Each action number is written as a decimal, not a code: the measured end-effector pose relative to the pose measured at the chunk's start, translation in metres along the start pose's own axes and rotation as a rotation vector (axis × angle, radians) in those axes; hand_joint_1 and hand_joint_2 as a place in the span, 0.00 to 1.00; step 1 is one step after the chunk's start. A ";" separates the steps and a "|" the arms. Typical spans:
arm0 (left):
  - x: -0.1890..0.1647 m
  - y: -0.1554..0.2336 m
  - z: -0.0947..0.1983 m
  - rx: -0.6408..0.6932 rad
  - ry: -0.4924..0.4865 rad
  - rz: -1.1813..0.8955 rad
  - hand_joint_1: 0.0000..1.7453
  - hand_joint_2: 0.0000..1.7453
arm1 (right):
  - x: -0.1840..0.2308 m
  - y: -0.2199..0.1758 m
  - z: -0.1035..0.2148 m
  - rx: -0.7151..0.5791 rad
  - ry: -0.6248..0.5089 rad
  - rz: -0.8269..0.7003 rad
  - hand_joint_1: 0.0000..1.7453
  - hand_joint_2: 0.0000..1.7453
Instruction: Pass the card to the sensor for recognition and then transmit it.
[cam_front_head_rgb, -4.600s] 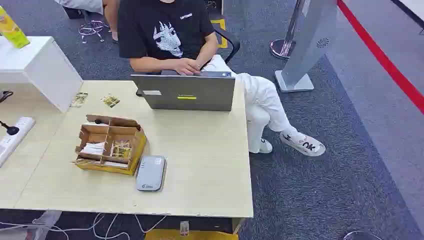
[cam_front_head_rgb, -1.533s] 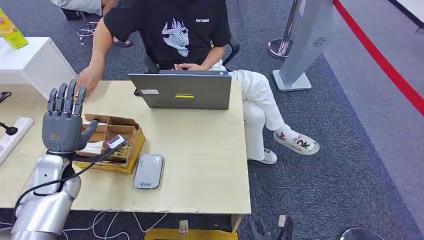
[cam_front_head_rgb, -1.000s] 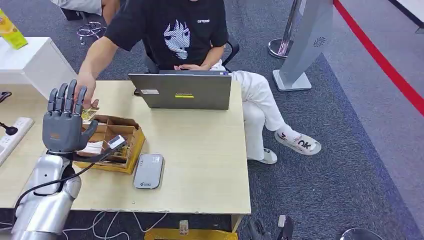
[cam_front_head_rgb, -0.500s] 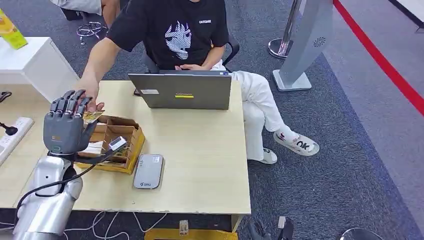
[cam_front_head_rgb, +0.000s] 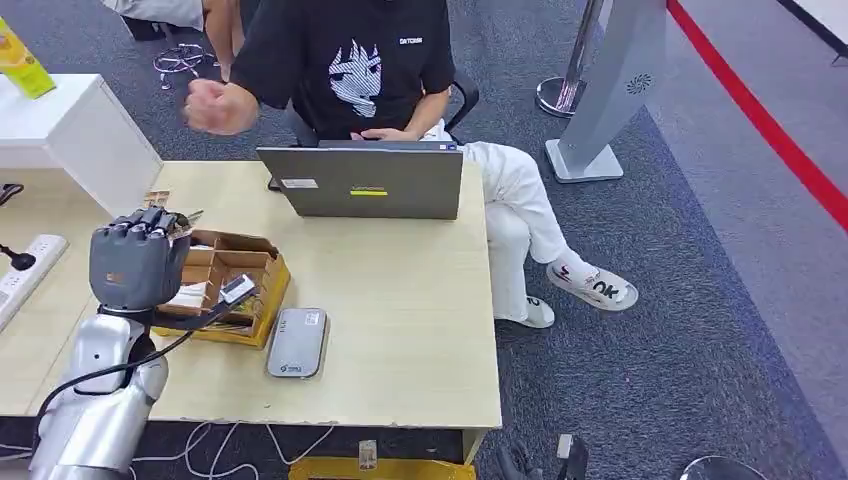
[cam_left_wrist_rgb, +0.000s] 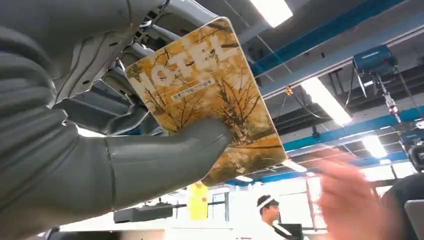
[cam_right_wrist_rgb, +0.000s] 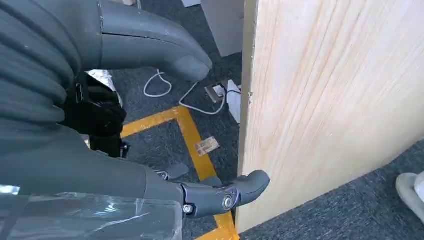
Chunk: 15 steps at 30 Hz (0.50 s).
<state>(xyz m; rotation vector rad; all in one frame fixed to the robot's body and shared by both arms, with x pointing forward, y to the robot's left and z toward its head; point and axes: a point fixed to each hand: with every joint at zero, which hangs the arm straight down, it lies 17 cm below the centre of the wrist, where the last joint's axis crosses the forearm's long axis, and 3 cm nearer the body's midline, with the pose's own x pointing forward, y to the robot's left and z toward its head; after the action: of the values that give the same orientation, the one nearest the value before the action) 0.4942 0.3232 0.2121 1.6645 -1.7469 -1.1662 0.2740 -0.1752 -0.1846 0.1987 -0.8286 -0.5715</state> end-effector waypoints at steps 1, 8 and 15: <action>0.004 0.000 0.001 -0.001 -0.010 0.007 1.00 1.00 | 0.000 0.000 0.000 -0.002 -0.002 -0.002 0.00 1.00; 0.046 -0.001 0.011 -0.006 -0.065 0.064 1.00 1.00 | 0.001 -0.003 0.001 -0.010 -0.009 -0.015 0.00 1.00; 0.051 0.002 0.011 0.003 -0.065 0.073 1.00 1.00 | 0.000 -0.004 0.001 -0.013 -0.008 -0.017 0.00 1.00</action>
<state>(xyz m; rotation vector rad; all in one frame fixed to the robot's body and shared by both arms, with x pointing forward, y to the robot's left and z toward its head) 0.4761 0.2768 0.1970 1.5665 -1.8339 -1.1979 0.2718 -0.1785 -0.1853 0.1916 -0.8317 -0.5933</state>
